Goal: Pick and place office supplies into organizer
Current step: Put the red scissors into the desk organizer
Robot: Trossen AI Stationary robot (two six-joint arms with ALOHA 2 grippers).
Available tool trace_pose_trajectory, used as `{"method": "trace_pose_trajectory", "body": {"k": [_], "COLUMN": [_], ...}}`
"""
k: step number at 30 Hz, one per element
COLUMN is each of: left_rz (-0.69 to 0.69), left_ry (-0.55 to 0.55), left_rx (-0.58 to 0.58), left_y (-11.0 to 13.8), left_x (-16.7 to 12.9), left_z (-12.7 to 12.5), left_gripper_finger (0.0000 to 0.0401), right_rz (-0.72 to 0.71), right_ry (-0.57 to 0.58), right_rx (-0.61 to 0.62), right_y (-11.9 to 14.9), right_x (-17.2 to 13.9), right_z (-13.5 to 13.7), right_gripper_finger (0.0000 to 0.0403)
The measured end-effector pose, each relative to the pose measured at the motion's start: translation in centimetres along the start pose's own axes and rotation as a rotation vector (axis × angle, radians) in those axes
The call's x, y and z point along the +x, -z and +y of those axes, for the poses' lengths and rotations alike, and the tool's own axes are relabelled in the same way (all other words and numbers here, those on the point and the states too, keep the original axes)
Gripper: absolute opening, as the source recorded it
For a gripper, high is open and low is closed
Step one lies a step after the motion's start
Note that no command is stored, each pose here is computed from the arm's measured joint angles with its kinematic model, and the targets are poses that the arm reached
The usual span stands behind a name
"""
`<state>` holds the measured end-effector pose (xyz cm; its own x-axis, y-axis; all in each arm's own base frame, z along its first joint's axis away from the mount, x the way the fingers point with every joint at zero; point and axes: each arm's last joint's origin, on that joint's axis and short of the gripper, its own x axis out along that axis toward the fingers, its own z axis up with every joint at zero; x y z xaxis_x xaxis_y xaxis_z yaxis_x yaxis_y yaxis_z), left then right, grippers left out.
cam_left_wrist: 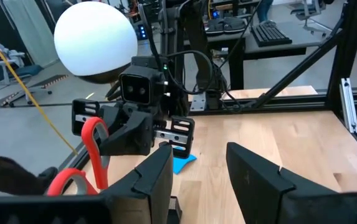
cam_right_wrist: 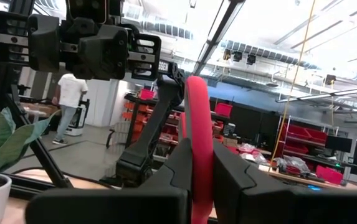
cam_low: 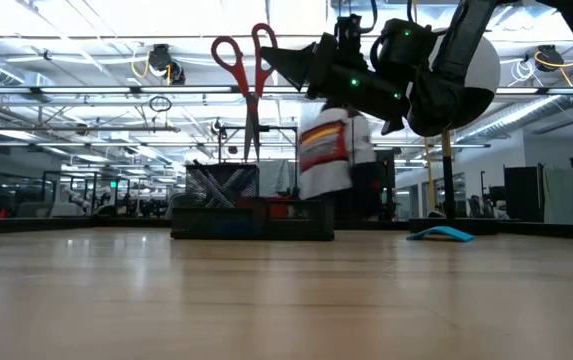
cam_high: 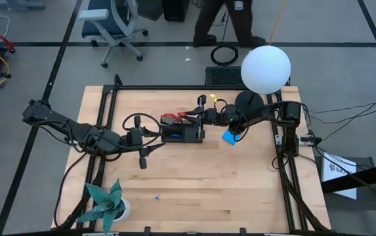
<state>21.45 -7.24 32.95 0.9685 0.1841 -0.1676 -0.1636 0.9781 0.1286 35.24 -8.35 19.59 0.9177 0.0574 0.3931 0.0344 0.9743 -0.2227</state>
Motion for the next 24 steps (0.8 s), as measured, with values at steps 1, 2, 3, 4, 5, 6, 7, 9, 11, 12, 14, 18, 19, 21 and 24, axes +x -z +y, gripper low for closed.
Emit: {"method": "trace_pose_trajectory", "body": {"k": [1, 2, 3, 4, 5, 6, 7, 9, 11, 12, 14, 18, 19, 21, 24], "left_rz": [0.0, 0.0, 0.0, 0.0, 0.0, 0.0, 0.0, 0.0, 0.0, 0.0, 0.0, 0.0, 0.0, 0.0, 0.001], "left_ry": [0.0, 0.0, 0.0, 0.0, 0.0, 0.0, 0.0, 0.0, 0.0, 0.0, 0.0, 0.0, 0.0, 0.0, -0.001], "left_rx": [0.0, 0.0, 0.0, 0.0, 0.0, 0.0, 0.0, 0.0, 0.0, 0.0, 0.0, 0.0, 0.001, 0.0, 0.001], "left_y": [0.0, 0.0, 0.0, 0.0, 0.0, 0.0, 0.0, 0.0, 0.0, 0.0, 0.0, 0.0, 0.0, 0.0, 0.0], "left_x": [0.0, 0.0, 0.0, 0.0, 0.0, 0.0, 0.0, 0.0, 0.0, 0.0, 0.0, 0.0, 0.0, 0.0, 0.0], "left_z": [0.0, 0.0, 0.0, 0.0, 0.0, 0.0, 0.0, 0.0, 0.0, 0.0, 0.0, 0.0, 0.0, 0.0, 0.0], "left_gripper_finger": [0.0159, 0.0159, 0.0159, 0.0159, 0.0159, 0.0159, 0.0159, 0.0159, 0.0159, 0.0159, 0.0159, 0.0159, 0.0159, 0.0159, 0.0159], "right_rz": [0.0, 0.0, -0.001, -0.001, -0.003, -0.004, -0.006, -0.007, -0.008, -0.008, -0.008, -0.009, -0.006, -0.005, -0.017], "right_ry": [0.0, -0.001, -0.001, -0.001, -0.001, -0.001, -0.001, -0.001, -0.002, -0.002, -0.002, -0.002, -0.002, -0.008, -0.031], "right_rx": [0.0, 0.0, 0.0, 0.0, 0.001, 0.003, 0.002, 0.003, 0.006, 0.008, 0.008, 0.008, 0.008, 0.011, 0.032], "right_y": [0.0, 0.0, 0.0, 0.0, 0.0, 0.0, -0.1, -0.1, -0.1, -0.1, -0.1, -0.1, 0.1, 0.3, 0.9], "right_x": [0.0, 0.0, 0.0, 0.0, 0.0, 0.0, 0.0, 0.0, 0.0, 0.0, 0.0, 0.0, 0.0, 0.2, 1.1], "right_z": [0.0, 0.0, 0.0, 0.0, 0.0, 0.0, 0.0, 0.0, 0.0, 0.0, 0.0, 0.0, 0.0, 0.0, -0.1], "right_gripper_finger": [0.0021, 0.0021, 0.0021, 0.0021, 0.0021, 0.0021, 0.0021, 0.0021, 0.0021, 0.0021, 0.0021, 0.0021, 0.0021, 0.0021, 0.0021]}}
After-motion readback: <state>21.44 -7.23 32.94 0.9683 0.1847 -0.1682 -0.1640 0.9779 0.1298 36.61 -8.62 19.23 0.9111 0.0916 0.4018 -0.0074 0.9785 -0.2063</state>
